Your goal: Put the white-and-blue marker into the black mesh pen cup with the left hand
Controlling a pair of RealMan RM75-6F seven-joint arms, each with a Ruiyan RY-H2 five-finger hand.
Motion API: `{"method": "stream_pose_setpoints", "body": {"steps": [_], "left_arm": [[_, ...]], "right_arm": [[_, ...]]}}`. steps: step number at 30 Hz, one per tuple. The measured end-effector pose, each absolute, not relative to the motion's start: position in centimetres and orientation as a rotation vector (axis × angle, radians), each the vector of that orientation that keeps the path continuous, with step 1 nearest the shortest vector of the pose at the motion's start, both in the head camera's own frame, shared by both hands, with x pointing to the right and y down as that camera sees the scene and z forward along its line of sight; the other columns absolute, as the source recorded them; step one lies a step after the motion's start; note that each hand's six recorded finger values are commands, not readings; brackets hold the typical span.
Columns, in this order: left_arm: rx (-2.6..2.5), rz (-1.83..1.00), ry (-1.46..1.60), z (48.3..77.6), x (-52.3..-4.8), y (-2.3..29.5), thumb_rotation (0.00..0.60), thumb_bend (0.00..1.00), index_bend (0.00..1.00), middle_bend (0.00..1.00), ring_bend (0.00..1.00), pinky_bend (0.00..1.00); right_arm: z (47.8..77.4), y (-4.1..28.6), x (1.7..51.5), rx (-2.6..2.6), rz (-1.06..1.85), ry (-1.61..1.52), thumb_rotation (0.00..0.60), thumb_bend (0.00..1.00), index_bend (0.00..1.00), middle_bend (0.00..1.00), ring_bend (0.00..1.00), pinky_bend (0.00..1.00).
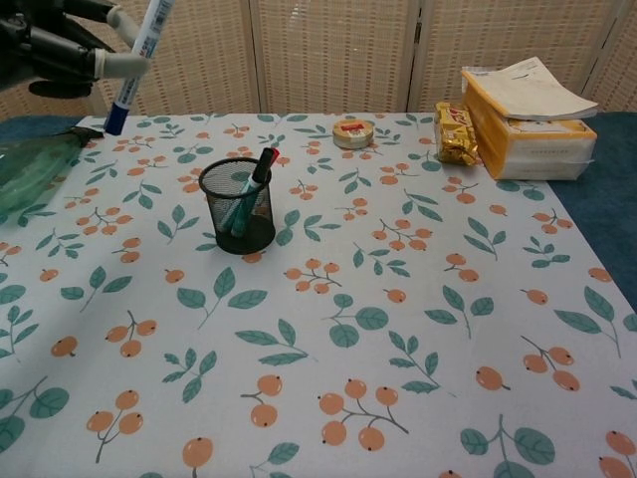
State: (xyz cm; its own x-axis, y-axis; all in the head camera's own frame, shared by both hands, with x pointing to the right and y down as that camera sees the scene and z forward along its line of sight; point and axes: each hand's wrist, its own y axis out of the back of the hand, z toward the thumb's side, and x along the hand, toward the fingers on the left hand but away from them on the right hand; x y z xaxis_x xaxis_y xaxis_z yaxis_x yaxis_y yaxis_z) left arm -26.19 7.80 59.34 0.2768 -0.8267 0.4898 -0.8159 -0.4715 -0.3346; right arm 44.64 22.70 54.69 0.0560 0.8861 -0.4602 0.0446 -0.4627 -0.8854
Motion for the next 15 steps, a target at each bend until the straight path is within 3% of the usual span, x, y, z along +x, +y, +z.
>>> {"method": "stream_pose_setpoints", "body": {"steps": [8, 15], "left_arm": [[-2.537, -0.951, 1.732, 64.3, -25.4, 5.9, 0.6, 0.38, 0.58, 1.0, 1.0, 1.0], [-2.571, -0.902, 1.726, 67.7, -23.9, 6.0, 0.6, 0.38, 0.58, 1.0, 1.0, 1.0]], "right_arm": [[54.2, 22.7, 45.1, -1.606, 1.487, -0.977, 0.6, 0.18, 0.02, 0.04, 0.04, 0.0], [54.0, 22.9, 45.3, -1.597, 1.491, -0.985, 0.6, 0.18, 0.02, 0.04, 0.04, 0.0]]}}
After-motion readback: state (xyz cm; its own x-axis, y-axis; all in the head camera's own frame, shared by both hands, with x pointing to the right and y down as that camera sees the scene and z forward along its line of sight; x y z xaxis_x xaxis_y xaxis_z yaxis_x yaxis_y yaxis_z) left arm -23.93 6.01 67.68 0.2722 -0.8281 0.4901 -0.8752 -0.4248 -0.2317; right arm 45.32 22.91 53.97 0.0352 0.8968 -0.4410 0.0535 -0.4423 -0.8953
